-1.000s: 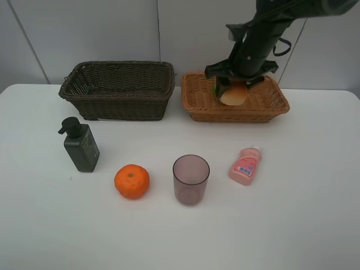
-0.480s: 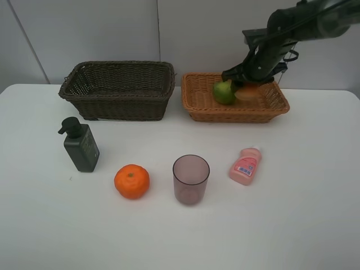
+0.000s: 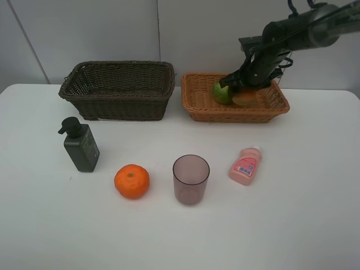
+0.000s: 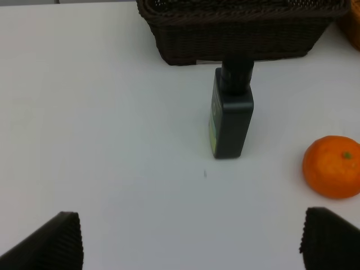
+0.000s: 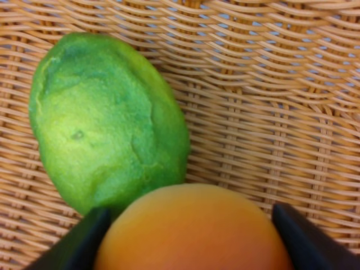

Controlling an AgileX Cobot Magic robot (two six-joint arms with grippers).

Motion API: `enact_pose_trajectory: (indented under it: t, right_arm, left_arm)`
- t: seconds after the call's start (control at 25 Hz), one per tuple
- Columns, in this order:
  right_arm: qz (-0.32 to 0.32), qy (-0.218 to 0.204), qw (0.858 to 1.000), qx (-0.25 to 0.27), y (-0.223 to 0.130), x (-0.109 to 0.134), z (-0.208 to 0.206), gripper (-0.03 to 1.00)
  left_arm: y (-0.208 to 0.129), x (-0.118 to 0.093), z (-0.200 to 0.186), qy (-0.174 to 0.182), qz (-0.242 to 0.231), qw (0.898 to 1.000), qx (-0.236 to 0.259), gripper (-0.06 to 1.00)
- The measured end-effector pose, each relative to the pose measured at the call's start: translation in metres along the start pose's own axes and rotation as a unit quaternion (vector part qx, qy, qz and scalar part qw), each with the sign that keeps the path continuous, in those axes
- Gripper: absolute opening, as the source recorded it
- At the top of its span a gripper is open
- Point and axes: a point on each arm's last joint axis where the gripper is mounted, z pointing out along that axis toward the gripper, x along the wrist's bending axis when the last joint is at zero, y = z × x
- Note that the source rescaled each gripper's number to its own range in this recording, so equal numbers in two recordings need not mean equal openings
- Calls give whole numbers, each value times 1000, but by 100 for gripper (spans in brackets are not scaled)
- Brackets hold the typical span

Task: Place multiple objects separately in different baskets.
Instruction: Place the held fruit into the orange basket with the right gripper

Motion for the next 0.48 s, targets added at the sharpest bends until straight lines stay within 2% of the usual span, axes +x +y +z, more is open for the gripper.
enact_pose_trajectory:
  t: [0.08, 0.16, 0.28, 0.48]
  right_arm:
    - [0, 0, 1000, 0, 0, 0, 0, 72]
    - [0, 0, 1000, -1, 0, 0, 0, 89]
    - [1, -1, 1000, -2, 3, -1, -9, 97]
    - [12, -4, 1000, -2, 10, -6, -45, 98]
  left_arm:
    - [0, 0, 0, 0, 0, 1000, 0, 100]
    - [0, 0, 0, 0, 0, 1000, 0, 100]
    - [0, 0, 0, 0, 0, 1000, 0, 100]
    - [0, 0, 0, 0, 0, 1000, 0, 100]
